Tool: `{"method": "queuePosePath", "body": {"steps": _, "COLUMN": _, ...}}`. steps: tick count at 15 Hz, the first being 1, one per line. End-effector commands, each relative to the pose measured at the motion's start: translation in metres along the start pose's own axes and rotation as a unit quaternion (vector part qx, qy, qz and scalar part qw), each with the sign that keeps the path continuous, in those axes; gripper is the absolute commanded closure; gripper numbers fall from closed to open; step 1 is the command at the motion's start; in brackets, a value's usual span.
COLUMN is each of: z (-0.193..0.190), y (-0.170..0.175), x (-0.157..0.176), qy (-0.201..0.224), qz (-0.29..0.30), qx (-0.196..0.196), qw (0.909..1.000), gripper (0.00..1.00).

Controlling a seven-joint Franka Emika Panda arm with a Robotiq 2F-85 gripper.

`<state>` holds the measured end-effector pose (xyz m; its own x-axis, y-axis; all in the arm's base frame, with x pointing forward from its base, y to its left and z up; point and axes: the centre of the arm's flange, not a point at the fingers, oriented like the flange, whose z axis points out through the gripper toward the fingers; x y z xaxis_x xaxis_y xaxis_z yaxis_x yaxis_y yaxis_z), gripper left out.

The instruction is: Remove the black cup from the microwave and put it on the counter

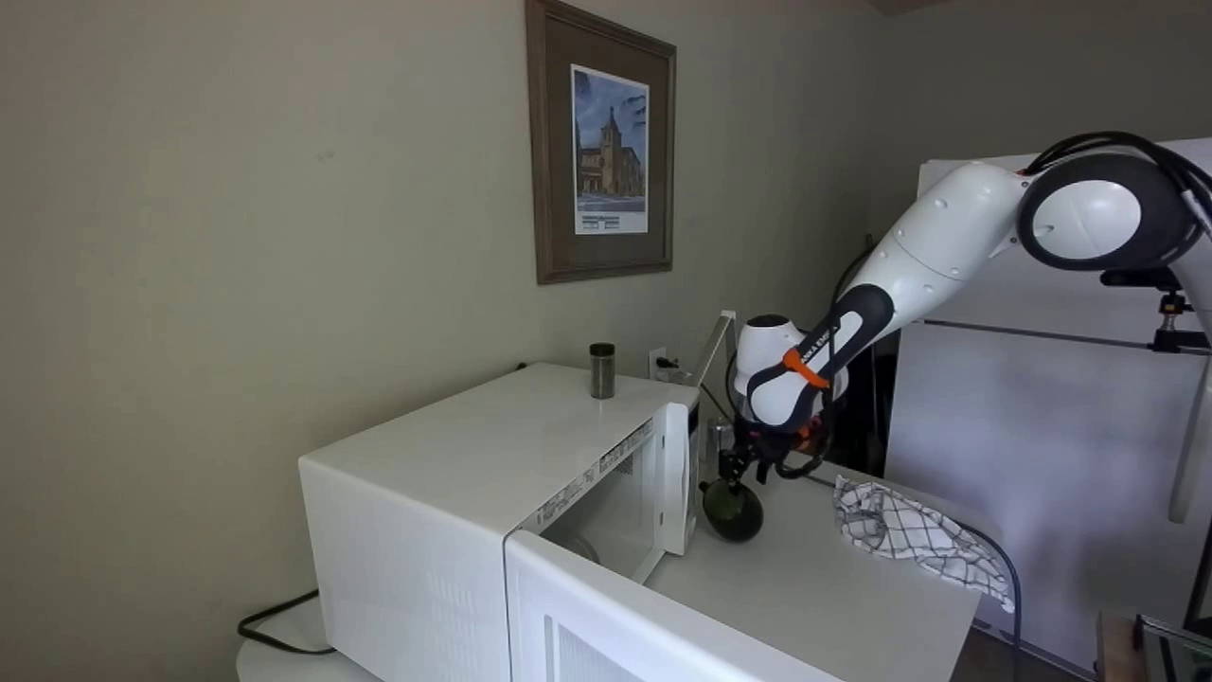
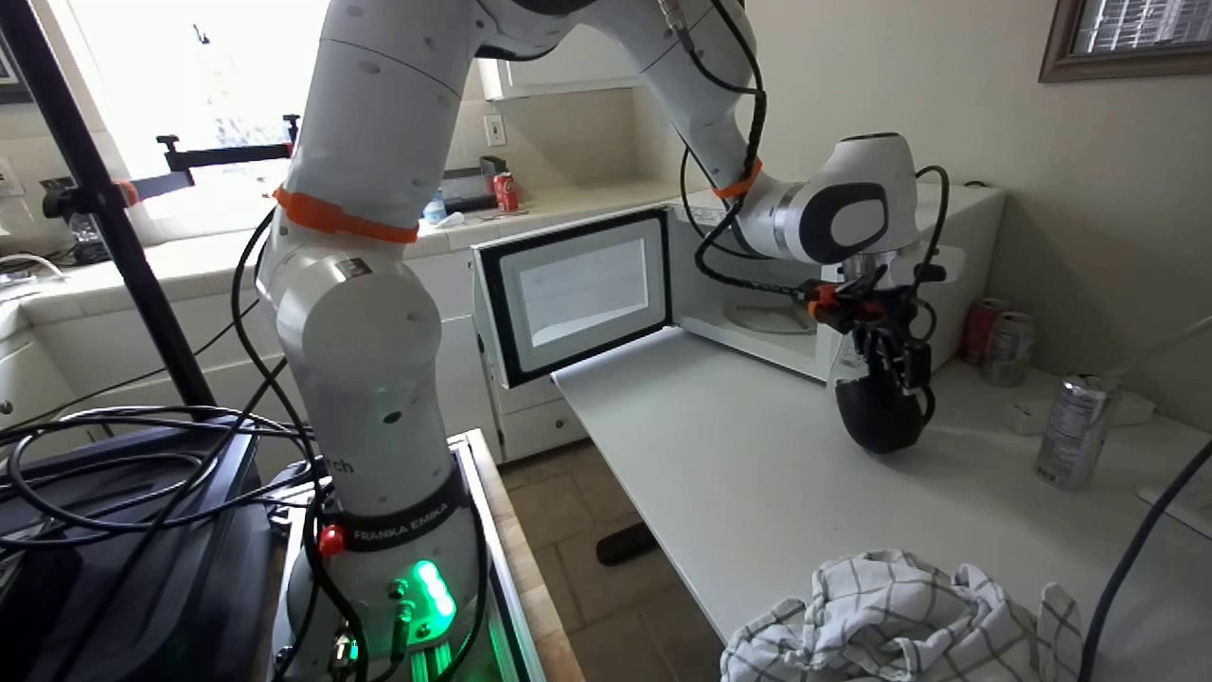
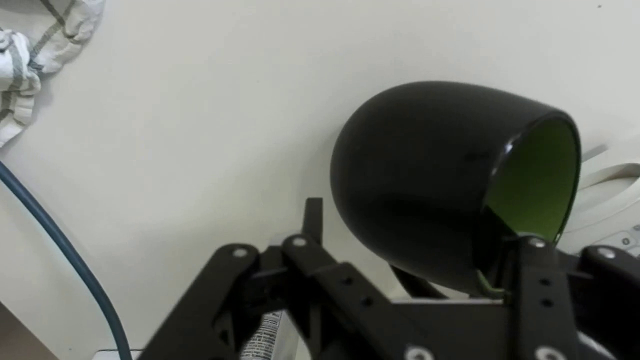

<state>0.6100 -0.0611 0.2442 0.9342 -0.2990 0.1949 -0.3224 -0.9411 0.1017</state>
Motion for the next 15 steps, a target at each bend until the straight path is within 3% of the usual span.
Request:
{"method": "queuePosePath", "body": {"steps": 1, "z": -0.005, "y": 0.014, "x": -0.005, "qy": -0.003, "qz": 0.016, "qx": 0.003, "qw": 0.9999, "gripper": 0.58}}
{"method": "queuePosePath", "body": {"steps": 5, "z": 0.0, "y": 0.035, "x": -0.007, "qy": -0.005, "qz": 0.028, "qx": 0.024, "qw": 0.9993, "gripper": 0.89}}
{"method": "queuePosePath", "body": {"steps": 7, "z": 0.002, "y": 0.048, "x": -0.008, "qy": -0.008, "qz": 0.038, "qx": 0.036, "qw": 0.9986, "gripper": 0.99}}
{"method": "queuePosePath", "body": {"steps": 15, "z": 0.007, "y": 0.091, "x": -0.013, "qy": -0.016, "qz": 0.094, "qx": 0.072, "qw": 0.9929, "gripper": 0.98}}
